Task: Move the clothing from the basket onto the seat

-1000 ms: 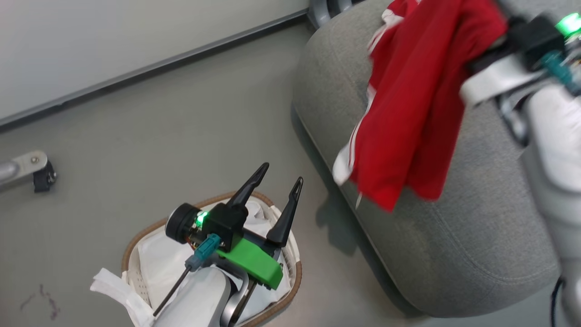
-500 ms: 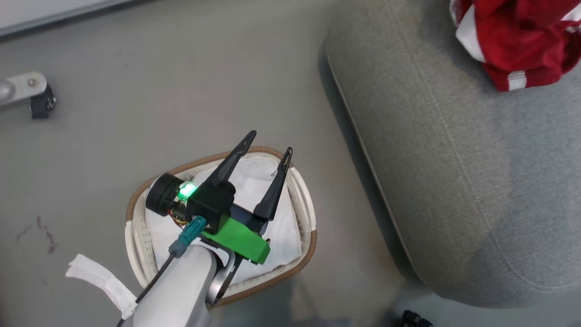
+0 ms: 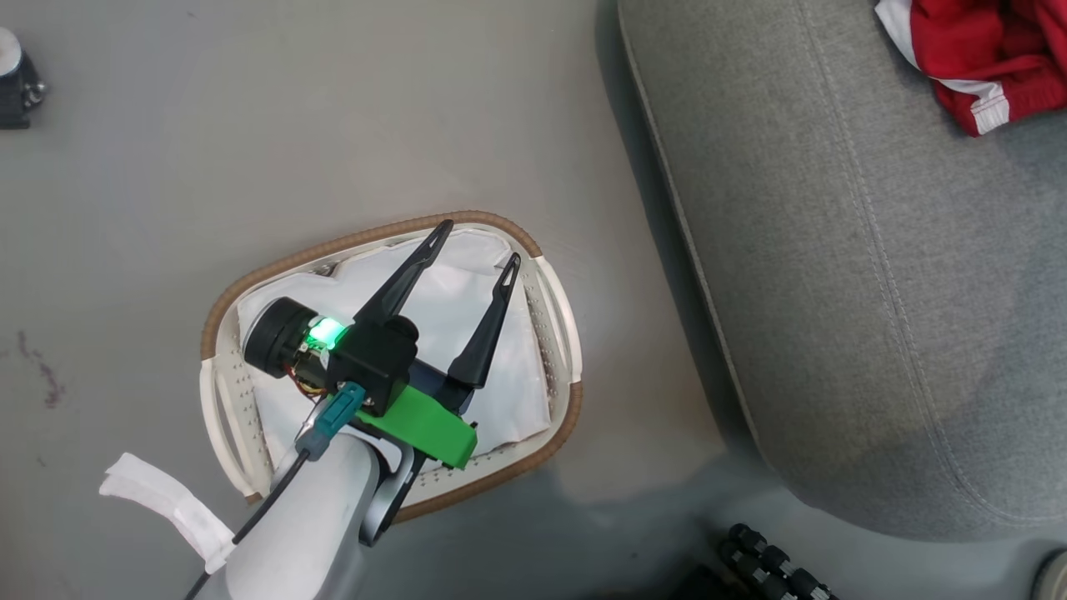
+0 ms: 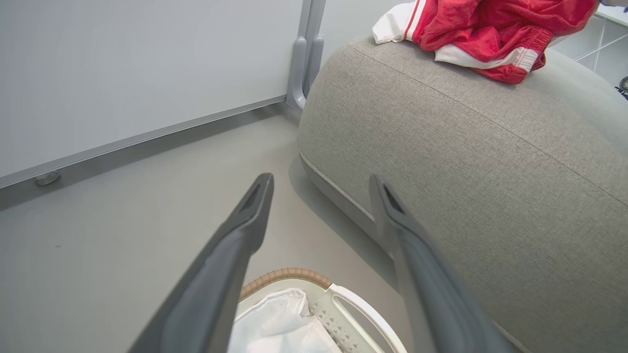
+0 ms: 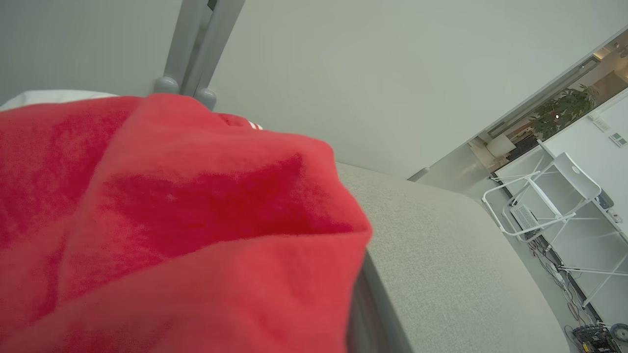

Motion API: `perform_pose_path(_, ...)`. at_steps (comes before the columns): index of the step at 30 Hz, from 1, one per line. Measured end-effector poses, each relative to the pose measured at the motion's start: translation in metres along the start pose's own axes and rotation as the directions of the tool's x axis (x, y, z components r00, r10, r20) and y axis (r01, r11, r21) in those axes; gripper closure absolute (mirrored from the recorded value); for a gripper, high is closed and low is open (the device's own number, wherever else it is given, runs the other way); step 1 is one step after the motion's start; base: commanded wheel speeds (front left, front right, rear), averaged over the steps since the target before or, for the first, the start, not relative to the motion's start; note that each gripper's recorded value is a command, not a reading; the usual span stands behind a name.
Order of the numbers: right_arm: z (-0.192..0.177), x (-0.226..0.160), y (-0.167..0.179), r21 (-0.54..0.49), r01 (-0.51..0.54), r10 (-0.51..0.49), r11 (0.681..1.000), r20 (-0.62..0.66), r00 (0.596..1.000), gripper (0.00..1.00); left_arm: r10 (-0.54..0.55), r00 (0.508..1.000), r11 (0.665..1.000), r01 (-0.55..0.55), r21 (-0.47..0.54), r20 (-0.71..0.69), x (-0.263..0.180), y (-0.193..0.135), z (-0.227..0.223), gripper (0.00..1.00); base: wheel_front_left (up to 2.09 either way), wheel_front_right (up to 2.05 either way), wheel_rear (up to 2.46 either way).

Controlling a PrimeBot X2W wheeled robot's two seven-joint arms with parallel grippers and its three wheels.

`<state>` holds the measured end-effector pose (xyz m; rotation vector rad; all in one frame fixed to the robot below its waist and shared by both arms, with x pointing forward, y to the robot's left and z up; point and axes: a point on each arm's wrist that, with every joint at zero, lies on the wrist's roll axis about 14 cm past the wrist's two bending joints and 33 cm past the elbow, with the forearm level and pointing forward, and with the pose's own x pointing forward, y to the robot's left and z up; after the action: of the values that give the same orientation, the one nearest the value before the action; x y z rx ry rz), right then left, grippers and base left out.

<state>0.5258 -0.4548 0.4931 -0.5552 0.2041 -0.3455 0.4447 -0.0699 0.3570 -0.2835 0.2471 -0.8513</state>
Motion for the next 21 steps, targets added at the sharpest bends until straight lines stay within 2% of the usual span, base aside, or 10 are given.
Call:
perform_pose_path(3, -0.027, -0.02, -0.003, 0.025, 0.024, -0.023, 0.999, -0.062, 0.998, 1.0, -0.018, 1.0, 1.0, 0.018, -0.002, -0.007, 0.003, -0.004, -0.004, 0.0, 0.0, 0.0, 0.0)
perform_pose_path(4, -0.034, -0.027, -0.003, 0.037, 0.031, -0.028, 0.999, -0.075, 0.997, 0.91, -0.025, 1.0, 1.0, 0.025, -0.002, -0.008, 0.004, -0.006, -0.004, 0.0, 0.0, 0.0, 0.0)
perform_pose_path(6, -0.048, -0.041, -0.001, 0.064, 0.042, -0.035, 0.997, -0.109, 0.993, 0.53, -0.036, 0.999, 0.999, 0.036, -0.001, -0.009, 0.005, -0.009, -0.004, 0.0, 0.0, 0.0, 0.0)
perform_pose_path(7, -0.052, -0.047, 0.0, 0.069, 0.044, -0.035, 0.997, -0.121, 0.992, 0.22, -0.04, 0.999, 0.999, 0.04, 0.001, -0.009, 0.006, -0.01, -0.003, 0.0, 0.0, 0.0, 0.0)
perform_pose_path(8, -0.058, -0.054, 0.0, 0.076, 0.049, -0.038, 0.996, -0.133, 0.99, 0.14, -0.045, 0.999, 0.999, 0.045, 0.004, -0.008, 0.006, -0.012, -0.002, 0.0, 0.0, 0.0, 0.0)
perform_pose_path(9, -0.062, -0.061, -0.001, 0.082, 0.054, -0.042, 0.995, -0.145, 0.989, 0.0, -0.048, 0.999, 0.999, 0.048, 0.006, -0.006, 0.007, -0.013, -0.001, 0.0, 0.0, 0.0, 0.0)
perform_pose_path(15, -0.078, -0.098, 0.001, 0.118, 0.071, -0.048, 0.99, -0.183, 0.982, 0.0, -0.067, 0.998, 0.998, 0.067, 0.012, -0.008, 0.006, -0.023, 0.003, 0.0, 0.0, 0.0, 0.0)
perform_pose_path(21, -0.076, -0.124, -0.007, 0.115, 0.078, -0.057, 0.99, -0.175, 0.983, 0.0, -0.076, 0.997, 0.997, 0.076, 0.016, 0.011, 0.005, -0.034, 0.015, 0.0, 0.0, 0.0, 0.0)
